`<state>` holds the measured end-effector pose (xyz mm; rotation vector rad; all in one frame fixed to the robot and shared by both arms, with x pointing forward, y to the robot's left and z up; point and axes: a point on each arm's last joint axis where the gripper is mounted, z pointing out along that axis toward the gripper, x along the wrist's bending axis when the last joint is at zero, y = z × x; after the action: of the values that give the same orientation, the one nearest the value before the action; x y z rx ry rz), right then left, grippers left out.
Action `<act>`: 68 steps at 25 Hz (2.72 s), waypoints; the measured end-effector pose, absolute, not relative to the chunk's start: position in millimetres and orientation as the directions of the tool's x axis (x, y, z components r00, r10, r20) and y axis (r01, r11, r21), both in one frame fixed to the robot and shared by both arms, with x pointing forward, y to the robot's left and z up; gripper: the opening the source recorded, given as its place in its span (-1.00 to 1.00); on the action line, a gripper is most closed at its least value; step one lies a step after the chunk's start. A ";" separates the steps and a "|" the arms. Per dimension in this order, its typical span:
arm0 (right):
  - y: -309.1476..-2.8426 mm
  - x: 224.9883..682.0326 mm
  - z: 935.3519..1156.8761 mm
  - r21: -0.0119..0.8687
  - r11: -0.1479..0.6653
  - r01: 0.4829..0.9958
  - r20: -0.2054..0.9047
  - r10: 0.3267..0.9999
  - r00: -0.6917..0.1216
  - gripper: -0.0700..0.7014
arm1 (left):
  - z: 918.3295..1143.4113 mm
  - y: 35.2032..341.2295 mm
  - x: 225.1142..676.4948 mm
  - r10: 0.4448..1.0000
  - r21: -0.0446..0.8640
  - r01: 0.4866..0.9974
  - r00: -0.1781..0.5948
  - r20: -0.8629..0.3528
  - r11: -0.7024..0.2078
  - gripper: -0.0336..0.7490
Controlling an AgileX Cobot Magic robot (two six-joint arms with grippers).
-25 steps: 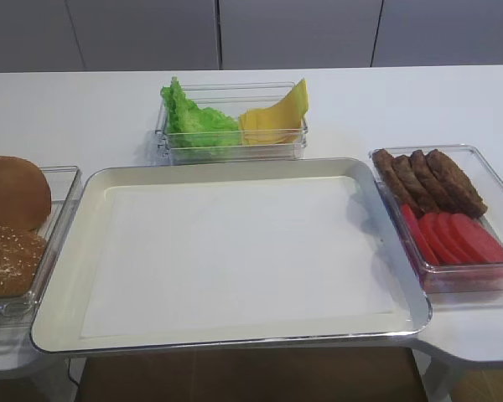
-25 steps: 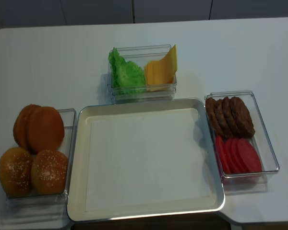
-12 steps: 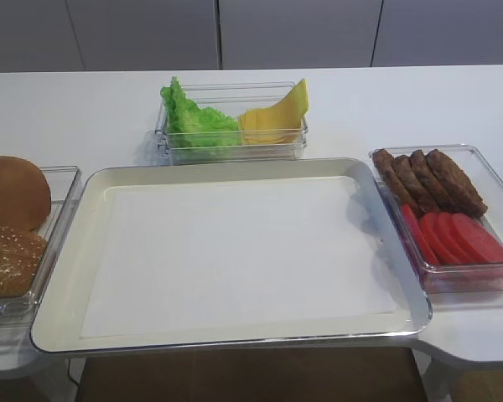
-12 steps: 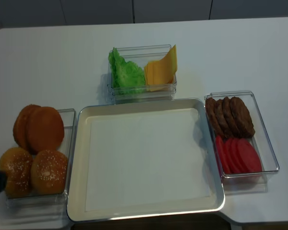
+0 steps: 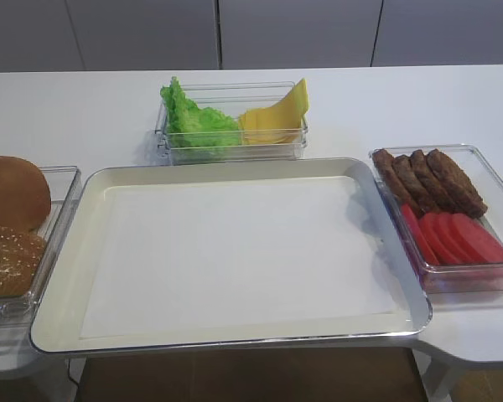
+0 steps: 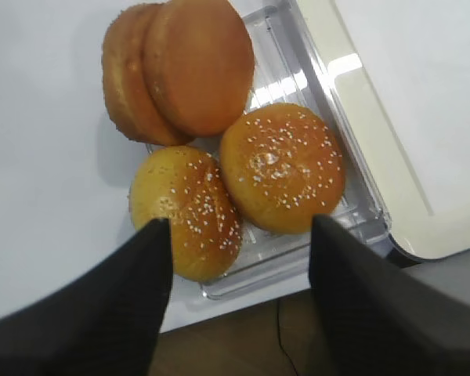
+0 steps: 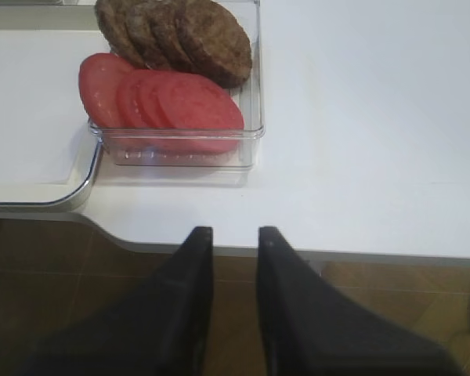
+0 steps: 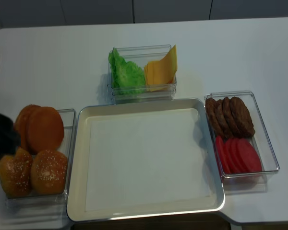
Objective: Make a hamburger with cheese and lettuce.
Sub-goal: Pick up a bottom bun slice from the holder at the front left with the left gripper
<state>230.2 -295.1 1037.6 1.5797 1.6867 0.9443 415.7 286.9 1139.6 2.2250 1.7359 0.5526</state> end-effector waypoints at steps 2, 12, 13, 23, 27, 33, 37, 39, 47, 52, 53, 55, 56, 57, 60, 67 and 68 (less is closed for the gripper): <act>-295.1 230.2 1037.6 0.840 0.022 0.542 0.024 0.997 -0.079 -0.38 | 1138.6 292.9 430.9 0.974 0.413 0.883 0.196 0.112 -0.225 0.15; -295.2 230.2 1037.6 0.840 0.023 0.542 0.023 0.997 -0.078 -0.38 | 1112.6 333.5 489.4 0.992 0.328 0.941 0.111 -0.058 -0.086 0.15; -295.2 230.2 1037.6 0.840 0.023 0.542 0.023 0.997 -0.078 -0.38 | 1108.2 339.2 492.8 0.992 0.320 0.945 0.104 -0.076 -0.075 0.15; -295.2 230.2 1037.6 0.840 0.023 0.542 0.023 0.997 -0.078 -0.38 | 1076.3 362.3 518.5 0.979 0.250 0.958 0.171 -0.114 -0.138 0.14; -295.2 230.2 1037.6 0.840 0.023 0.542 0.023 0.997 -0.078 -0.38 | 1077.3 367.1 533.1 0.977 0.261 0.953 0.184 -0.106 -0.151 0.14; -295.2 230.2 1037.6 0.840 0.023 0.542 0.023 0.997 -0.078 -0.38 | 1078.6 374.2 555.3 0.973 0.288 0.944 0.201 -0.111 -0.163 0.14; -295.2 230.2 1037.6 0.840 0.023 0.542 0.023 0.997 -0.078 -0.38 | 1074.4 373.4 558.5 0.970 0.286 0.945 0.201 -0.133 -0.157 0.14; -295.2 230.2 1037.6 0.840 0.023 0.542 0.023 0.997 -0.078 -0.38 | 1073.1 372.3 560.2 0.968 0.289 0.946 0.199 -0.151 -0.149 0.14; -295.2 230.2 1037.6 0.840 0.023 0.542 0.023 0.997 -0.078 -0.38 | 1068.9 373.3 562.6 0.967 0.283 0.949 0.191 -0.170 -0.138 0.15; -295.2 230.2 1037.6 0.840 0.023 0.542 0.023 0.997 -0.078 -0.38 | 1066.6 376.7 563.0 0.968 0.278 0.952 0.178 -0.176 -0.125 0.14; -295.2 230.2 1037.6 0.840 0.023 0.542 0.023 0.997 -0.078 -0.38 | 1066.7 376.9 563.0 0.968 0.279 0.953 0.177 -0.177 -0.123 0.14; -295.2 230.2 1037.6 0.840 0.023 0.542 0.023 0.997 -0.078 -0.38 | 1065.0 376.5 562.4 0.967 0.275 0.954 0.174 -0.187 -0.118 0.14; -295.2 230.2 1037.6 0.840 0.023 0.542 0.023 0.997 -0.078 -0.38 | 1064.0 376.3 562.0 0.966 0.272 0.955 0.173 -0.190 -0.117 0.14; -295.2 230.2 1037.6 0.840 0.023 0.542 0.023 0.997 -0.078 -0.38 | 1063.2 376.2 561.7 0.966 0.270 0.956 0.172 -0.191 -0.117 0.14; -295.2 230.2 1037.6 0.840 0.023 0.542 0.023 0.997 -0.078 -0.38 | 1060.2 376.5 560.3 0.966 0.260 0.959 0.168 -0.197 -0.114 0.14; -295.2 230.2 1037.6 0.840 0.023 0.542 0.023 0.997 -0.078 -0.38 | 1059.5 375.2 560.5 0.963 0.265 0.959 0.165 -0.211 -0.106 0.14; -295.2 230.2 1037.6 0.840 0.023 0.542 0.023 0.997 -0.078 -0.38 | 1059.6 374.8 559.4 0.963 0.264 0.959 0.164 -0.212 -0.106 0.14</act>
<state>230.2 -295.2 1037.6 1.5794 1.6861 0.9424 559.4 374.8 1059.6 2.1107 1.8347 0.0190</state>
